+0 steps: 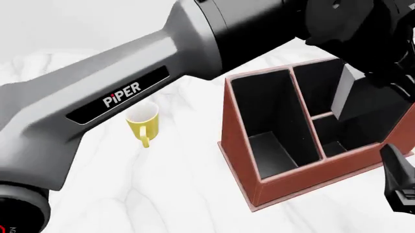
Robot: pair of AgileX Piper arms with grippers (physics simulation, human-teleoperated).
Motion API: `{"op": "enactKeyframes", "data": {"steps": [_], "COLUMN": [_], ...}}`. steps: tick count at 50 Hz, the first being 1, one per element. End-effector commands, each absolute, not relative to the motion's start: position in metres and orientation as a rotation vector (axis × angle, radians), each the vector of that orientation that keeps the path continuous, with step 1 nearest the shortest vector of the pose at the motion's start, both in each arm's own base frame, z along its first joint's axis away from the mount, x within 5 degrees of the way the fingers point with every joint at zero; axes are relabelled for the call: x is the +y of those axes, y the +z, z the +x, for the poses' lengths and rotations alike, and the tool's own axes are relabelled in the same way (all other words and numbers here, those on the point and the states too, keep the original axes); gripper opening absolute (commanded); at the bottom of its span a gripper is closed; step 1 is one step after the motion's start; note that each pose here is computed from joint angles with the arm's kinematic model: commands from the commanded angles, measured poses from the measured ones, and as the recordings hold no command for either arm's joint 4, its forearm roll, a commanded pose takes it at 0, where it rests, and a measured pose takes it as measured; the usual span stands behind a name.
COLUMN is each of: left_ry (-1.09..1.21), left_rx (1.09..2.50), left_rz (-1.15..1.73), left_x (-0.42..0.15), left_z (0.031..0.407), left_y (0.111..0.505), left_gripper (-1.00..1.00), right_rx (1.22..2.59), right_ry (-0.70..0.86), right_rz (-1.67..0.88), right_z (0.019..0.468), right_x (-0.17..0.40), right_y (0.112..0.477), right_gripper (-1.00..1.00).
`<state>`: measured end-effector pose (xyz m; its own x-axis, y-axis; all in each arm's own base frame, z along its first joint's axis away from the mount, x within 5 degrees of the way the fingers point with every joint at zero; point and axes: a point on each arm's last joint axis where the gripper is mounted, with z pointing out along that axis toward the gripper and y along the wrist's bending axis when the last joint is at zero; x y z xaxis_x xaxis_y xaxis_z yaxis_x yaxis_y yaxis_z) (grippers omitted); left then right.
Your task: Pick up the book and place it in the back compartment of the caddy.
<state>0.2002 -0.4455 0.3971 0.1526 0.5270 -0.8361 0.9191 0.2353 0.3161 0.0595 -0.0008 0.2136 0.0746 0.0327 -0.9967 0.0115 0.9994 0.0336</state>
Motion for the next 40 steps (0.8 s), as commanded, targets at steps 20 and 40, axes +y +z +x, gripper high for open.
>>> {"op": "enactKeyframes", "data": {"steps": [20, 40], "left_ry": [-0.493, -0.49], "left_rx": [1.54, 1.554], "left_rz": [1.406, 1.389], "left_x": [-0.465, -0.467], "left_z": [0.214, 0.223], "left_y": [0.351, 0.329], "left_gripper": [-1.0, -1.0], "right_rx": [1.501, 1.503], "right_ry": [0.016, 0.019], "right_rz": [0.042, 0.045], "right_z": [0.061, 0.062], "right_x": [-0.001, -0.001], "right_y": [0.214, 0.214], "right_gripper": [1.0, 1.0]}}
